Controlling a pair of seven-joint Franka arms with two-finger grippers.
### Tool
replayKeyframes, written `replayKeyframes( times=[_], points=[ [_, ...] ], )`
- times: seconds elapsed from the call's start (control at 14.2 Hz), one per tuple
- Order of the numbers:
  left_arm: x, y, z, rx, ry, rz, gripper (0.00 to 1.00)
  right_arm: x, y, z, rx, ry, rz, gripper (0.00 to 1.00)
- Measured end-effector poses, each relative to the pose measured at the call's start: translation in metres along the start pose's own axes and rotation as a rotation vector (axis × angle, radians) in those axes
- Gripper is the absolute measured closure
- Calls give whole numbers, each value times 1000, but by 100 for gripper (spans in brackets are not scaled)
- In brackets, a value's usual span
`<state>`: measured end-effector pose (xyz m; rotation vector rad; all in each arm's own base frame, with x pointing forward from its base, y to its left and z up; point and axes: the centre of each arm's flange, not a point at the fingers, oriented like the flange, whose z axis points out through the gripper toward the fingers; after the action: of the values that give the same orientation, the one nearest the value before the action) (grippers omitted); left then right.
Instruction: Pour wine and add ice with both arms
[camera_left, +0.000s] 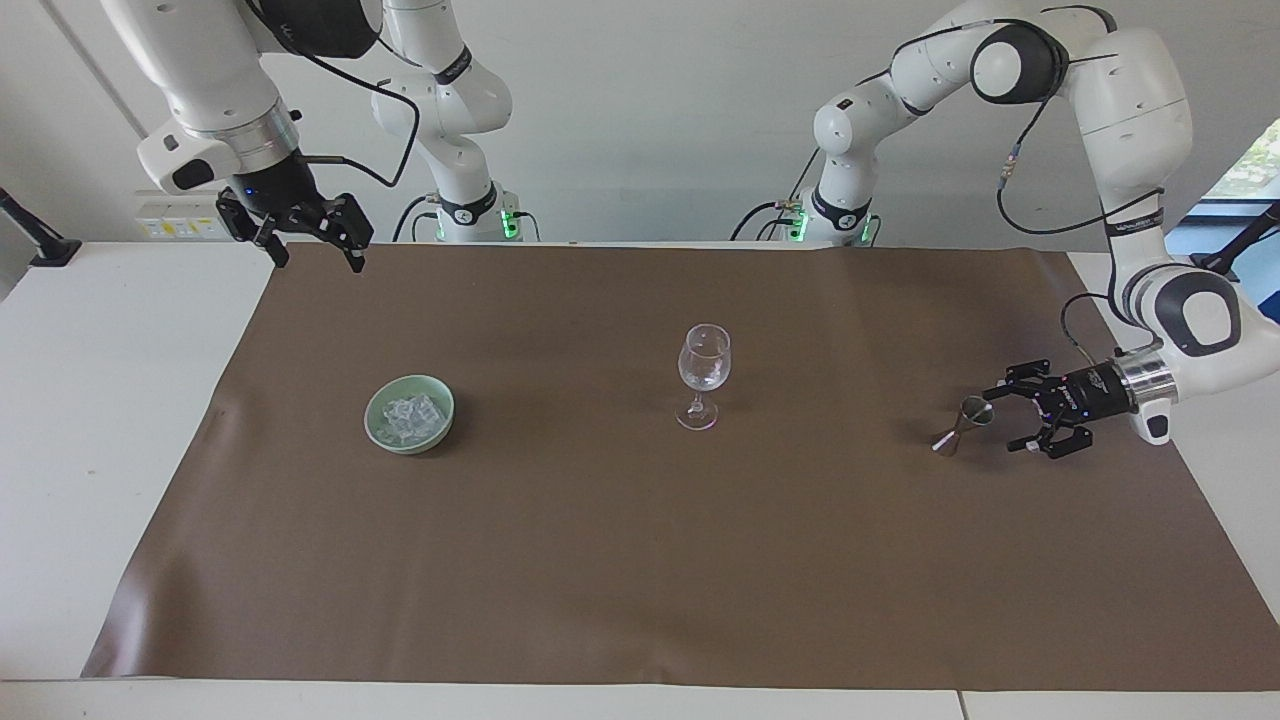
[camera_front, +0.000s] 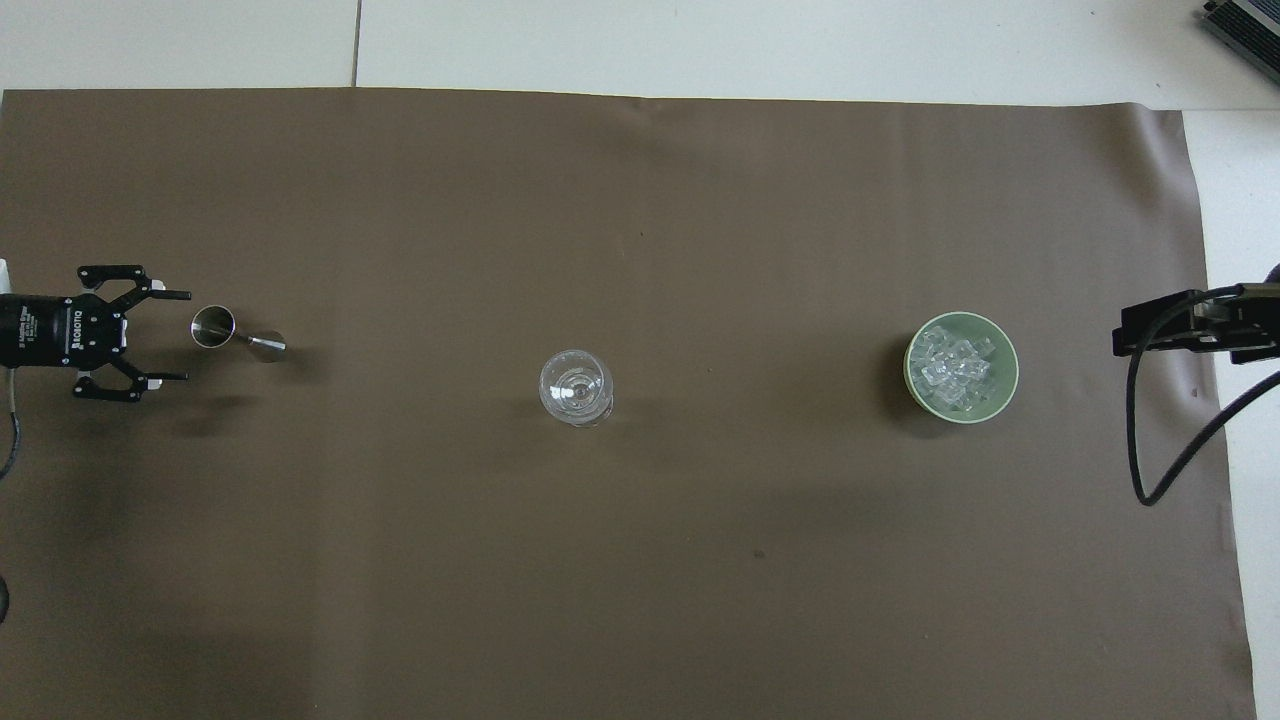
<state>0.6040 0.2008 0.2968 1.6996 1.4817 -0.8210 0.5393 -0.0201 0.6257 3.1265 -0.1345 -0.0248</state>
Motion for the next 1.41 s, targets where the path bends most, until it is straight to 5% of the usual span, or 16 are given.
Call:
replayKeyframes(
  times=[0.85,1.41],
  points=[
    [-154,48,-81,124,333,438,0,0,0,0,0,0,0,0],
    [-328,48,-62,260,543,813,0,0,0,0,0,0,0,0]
  ],
)
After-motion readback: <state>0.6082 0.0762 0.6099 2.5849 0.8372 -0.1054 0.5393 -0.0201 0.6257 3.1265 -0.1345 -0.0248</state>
